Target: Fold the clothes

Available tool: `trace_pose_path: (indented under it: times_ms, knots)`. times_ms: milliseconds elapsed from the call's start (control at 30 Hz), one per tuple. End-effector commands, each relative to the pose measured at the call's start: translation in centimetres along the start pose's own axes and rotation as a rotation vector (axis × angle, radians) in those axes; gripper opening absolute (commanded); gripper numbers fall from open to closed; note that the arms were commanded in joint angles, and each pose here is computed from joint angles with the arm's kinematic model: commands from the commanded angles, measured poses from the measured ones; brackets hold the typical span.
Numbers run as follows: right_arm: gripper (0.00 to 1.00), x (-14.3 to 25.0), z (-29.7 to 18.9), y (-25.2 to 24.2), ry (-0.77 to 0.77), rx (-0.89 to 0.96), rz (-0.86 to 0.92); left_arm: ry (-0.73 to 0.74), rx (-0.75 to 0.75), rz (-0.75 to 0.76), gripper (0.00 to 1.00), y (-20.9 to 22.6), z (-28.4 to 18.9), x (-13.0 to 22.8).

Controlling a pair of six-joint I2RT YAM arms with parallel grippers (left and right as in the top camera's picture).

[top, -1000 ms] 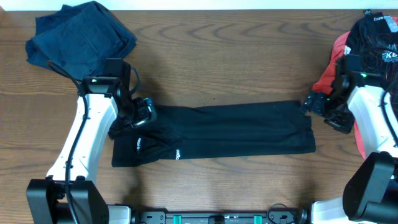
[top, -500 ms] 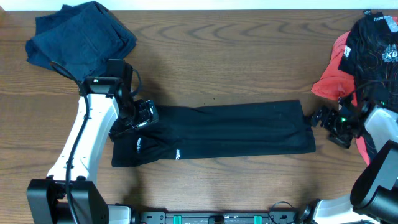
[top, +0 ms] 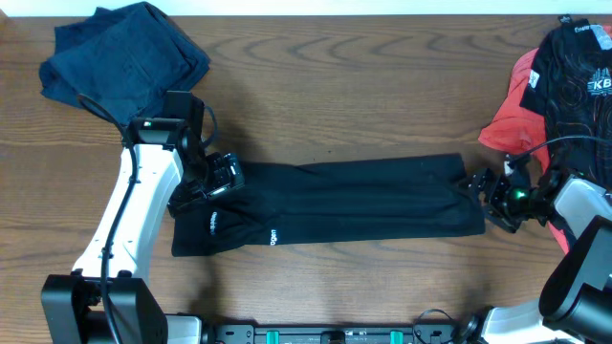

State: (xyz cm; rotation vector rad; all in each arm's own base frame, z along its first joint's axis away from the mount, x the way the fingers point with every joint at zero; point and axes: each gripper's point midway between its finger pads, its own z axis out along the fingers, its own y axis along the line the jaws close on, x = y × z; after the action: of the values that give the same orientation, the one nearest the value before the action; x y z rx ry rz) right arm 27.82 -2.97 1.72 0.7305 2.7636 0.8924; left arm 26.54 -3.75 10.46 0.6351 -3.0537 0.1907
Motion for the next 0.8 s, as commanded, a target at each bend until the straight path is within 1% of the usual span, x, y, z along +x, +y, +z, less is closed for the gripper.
trace_pose_path:
  times_ms: [0, 33, 67, 100, 133, 200, 233, 333, 433, 633, 767]
  knots:
    - [0.91, 3.6, 2.2, -1.6, 0.134, 0.041, 0.046, 0.001, -0.002, 0.011, 0.98, 0.0, 0.0, -0.1]
    - [0.85, 3.7, 2.2, -1.5, 0.141, 0.043, 0.047, 0.001, -0.002, 0.011, 0.98, 0.0, 0.0, -0.1]
    - [0.71, 3.8, 2.2, -1.5, 0.143, 0.042, 0.047, 0.001, -0.002, 0.011, 0.98, 0.0, 0.0, -0.1]
    - [0.44, 3.8, 2.2, -1.5, 0.143, 0.043, 0.054, 0.001, -0.002, 0.011, 0.98, 0.0, 0.0, -0.1]
    - [0.27, 3.8, 2.3, -1.5, 0.143, 0.044, 0.061, 0.001, -0.002, 0.011, 0.98, 0.0, 0.0, -0.1]
    - [0.08, 3.7, 2.3, -1.5, 0.141, 0.045, 0.074, 0.001, -0.002, 0.011, 0.98, 0.0, 0.0, -0.1]
    - [0.01, 3.7, 2.3, -1.5, 0.139, 0.044, 0.074, 0.001, -0.002, 0.011, 0.98, 0.0, 0.0, -0.1]
    - [0.01, 3.4, 2.2, -1.5, 0.129, 0.048, 0.082, 0.001, -0.002, 0.011, 0.98, 0.0, 0.0, -0.1]
    - [0.01, 2.6, 1.7, -2.1, 0.107, 0.102, 0.106, 0.001, -0.002, 0.011, 0.98, 0.0, 0.0, -0.1]
    - [0.01, 0.0, -2.4, -2.5, 0.036, 0.285, 0.133, 0.001, -0.002, 0.011, 0.98, 0.0, 0.0, -0.1]
    - [0.01, -0.7, -5.1, -1.9, -0.013, 0.364, 0.127, 0.0, -0.002, 0.011, 0.98, 0.0, 0.0, -0.1]
